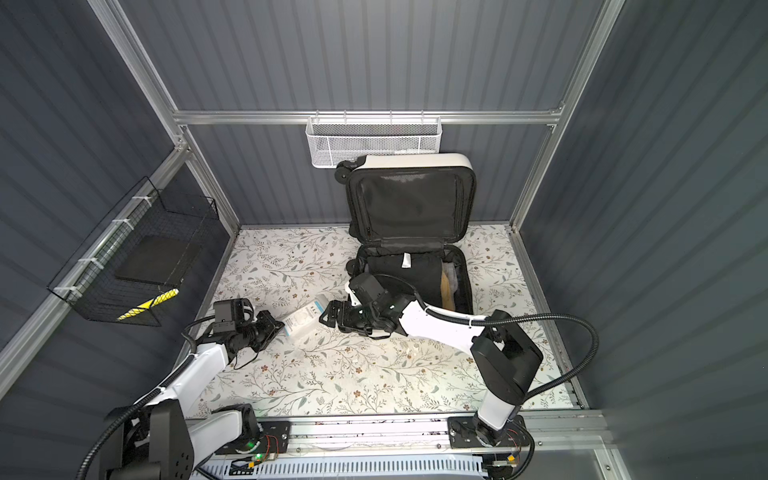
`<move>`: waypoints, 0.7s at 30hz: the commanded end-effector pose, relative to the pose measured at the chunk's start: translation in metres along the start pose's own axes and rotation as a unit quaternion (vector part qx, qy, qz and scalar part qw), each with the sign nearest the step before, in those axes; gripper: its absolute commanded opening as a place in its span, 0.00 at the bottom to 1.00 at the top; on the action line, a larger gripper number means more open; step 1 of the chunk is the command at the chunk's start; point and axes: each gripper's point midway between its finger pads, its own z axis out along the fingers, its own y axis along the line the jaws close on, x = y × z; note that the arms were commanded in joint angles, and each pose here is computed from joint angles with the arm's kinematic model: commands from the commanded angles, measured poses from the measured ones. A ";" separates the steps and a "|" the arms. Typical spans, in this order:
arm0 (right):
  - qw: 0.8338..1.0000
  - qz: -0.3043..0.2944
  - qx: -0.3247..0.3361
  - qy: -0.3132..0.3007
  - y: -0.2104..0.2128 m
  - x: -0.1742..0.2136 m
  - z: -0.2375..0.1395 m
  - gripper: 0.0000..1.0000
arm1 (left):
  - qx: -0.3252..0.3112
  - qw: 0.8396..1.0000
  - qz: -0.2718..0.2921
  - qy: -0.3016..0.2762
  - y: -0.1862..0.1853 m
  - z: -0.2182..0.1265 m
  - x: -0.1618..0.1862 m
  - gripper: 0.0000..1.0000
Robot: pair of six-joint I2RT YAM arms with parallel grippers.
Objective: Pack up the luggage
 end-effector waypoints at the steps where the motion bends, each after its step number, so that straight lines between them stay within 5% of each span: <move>1: 1.000 0.006 0.027 -0.001 -0.014 -0.003 0.006 0.99 | -0.005 1.000 0.021 -0.015 -0.007 -0.013 -0.008 0.00; 2: 1.000 0.007 0.027 -0.001 -0.014 -0.003 0.007 0.99 | 0.001 1.000 0.025 -0.014 -0.010 -0.013 -0.009 0.00; 3: 1.000 0.008 0.026 -0.001 -0.014 -0.003 0.008 0.99 | 0.001 1.000 0.027 -0.011 -0.012 -0.013 -0.009 0.10; 6: 1.000 0.010 0.026 0.001 -0.016 -0.002 0.010 0.99 | 0.002 0.999 0.038 0.000 -0.015 -0.010 -0.011 0.74; 8: 1.000 0.010 0.027 0.001 -0.017 -0.002 0.010 0.99 | 0.019 0.998 0.061 0.008 -0.027 -0.011 -0.014 0.98; 21: 0.999 0.003 0.038 -0.006 -0.027 -0.004 0.000 0.99 | -0.024 0.967 0.243 0.070 -0.049 -0.014 -0.011 1.00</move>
